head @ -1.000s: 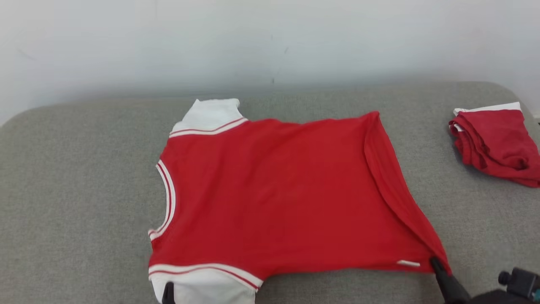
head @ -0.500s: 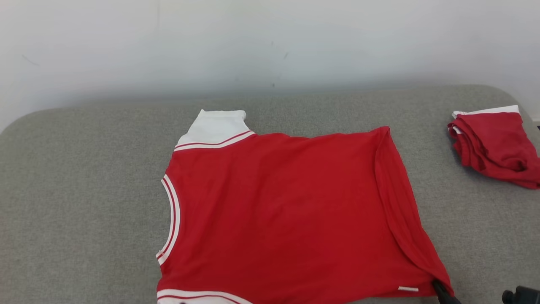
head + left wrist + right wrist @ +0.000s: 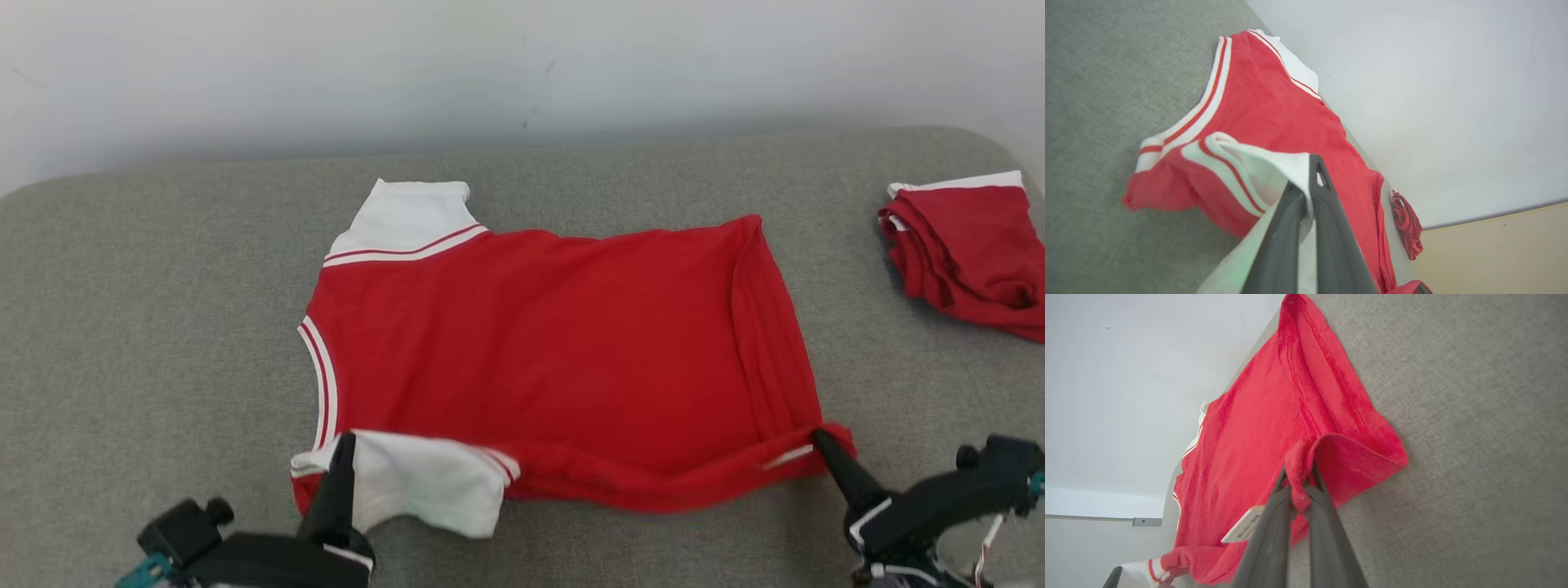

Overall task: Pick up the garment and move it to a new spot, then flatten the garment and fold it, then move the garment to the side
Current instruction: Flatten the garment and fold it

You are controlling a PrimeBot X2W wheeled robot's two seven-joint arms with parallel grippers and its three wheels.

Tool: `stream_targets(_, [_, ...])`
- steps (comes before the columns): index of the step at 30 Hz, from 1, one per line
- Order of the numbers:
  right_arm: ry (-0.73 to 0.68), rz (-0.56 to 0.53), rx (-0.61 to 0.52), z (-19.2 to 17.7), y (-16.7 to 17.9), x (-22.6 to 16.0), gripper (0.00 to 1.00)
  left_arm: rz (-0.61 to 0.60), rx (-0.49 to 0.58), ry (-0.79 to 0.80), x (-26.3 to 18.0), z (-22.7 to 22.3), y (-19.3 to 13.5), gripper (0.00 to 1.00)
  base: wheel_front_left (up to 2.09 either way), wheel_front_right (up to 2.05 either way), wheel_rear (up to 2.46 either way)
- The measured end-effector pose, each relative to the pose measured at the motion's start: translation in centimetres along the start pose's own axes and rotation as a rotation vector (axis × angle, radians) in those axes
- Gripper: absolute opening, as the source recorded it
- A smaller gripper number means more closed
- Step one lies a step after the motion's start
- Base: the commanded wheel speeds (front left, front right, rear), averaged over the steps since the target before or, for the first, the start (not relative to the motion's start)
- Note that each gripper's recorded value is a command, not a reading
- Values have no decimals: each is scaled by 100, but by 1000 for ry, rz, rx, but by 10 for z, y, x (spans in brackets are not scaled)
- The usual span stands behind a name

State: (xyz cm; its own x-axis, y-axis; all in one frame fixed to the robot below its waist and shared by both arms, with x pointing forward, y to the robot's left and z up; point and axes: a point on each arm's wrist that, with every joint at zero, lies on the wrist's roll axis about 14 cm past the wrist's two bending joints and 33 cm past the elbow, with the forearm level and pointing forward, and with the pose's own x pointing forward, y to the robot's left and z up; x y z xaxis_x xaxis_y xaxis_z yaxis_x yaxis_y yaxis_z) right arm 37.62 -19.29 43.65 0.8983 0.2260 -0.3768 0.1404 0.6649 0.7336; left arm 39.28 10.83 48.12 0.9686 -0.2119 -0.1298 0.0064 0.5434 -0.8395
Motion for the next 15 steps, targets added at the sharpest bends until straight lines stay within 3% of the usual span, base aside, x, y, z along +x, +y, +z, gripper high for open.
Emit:
stream_targets(13, [-13,-21,-49,28,14,47,1,42,59,-5,45,17,18,0,0,0,0])
stream_targets(14, [-26,-22,-62,31,16,49,46,45,69,-3,46,17,19,5,0,0,0])
stream_targets(15, [-34,-18,-76,33,19,52,100,36,95,5,47,15,18,81,0,0,0])
